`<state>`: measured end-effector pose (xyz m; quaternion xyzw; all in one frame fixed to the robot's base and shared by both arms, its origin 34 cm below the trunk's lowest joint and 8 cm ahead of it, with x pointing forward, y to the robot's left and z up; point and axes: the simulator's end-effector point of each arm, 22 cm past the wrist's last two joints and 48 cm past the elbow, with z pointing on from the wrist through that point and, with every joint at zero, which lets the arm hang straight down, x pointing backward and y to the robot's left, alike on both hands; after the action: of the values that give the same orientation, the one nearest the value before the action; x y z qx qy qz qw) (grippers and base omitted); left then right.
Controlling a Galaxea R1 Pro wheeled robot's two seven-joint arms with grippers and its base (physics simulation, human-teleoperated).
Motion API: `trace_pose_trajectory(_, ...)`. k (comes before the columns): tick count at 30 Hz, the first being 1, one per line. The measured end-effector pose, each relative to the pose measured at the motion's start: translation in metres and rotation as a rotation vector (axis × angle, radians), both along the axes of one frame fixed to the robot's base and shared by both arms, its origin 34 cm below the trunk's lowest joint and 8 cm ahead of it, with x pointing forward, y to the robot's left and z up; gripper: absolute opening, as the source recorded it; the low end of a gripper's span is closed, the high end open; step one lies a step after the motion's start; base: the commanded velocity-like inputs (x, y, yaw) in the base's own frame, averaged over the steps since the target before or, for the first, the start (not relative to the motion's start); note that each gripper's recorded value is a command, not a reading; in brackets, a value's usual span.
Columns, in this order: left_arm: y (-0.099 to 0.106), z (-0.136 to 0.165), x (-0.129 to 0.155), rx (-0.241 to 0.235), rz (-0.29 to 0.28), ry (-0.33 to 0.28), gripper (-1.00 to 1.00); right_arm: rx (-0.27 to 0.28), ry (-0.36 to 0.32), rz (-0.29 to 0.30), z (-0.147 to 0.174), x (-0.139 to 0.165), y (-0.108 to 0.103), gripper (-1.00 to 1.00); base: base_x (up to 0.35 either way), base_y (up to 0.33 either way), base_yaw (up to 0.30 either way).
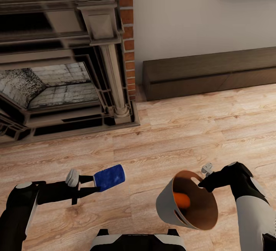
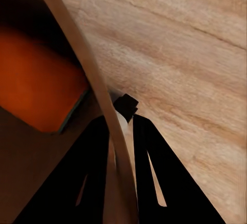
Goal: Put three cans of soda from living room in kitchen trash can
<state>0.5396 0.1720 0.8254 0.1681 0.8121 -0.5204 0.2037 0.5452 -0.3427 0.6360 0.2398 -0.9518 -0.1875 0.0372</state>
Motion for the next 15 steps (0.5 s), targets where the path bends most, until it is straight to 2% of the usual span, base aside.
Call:
trace_pose_trajectory(7,-0.001,0.006,0.006,-0.028,0.025,0.021,-1.0,-0.023,0.043,0.038,-0.001,-0.001,0.012,-1.0,0.0,0.0,0.0)
trace_pose_trajectory(15,-0.004,0.01,0.007,-0.05,0.034,0.039,-1.0,-0.033,0.054,0.063,0.0,0.0,0.017,-1.0,0.0,0.0,0.0)
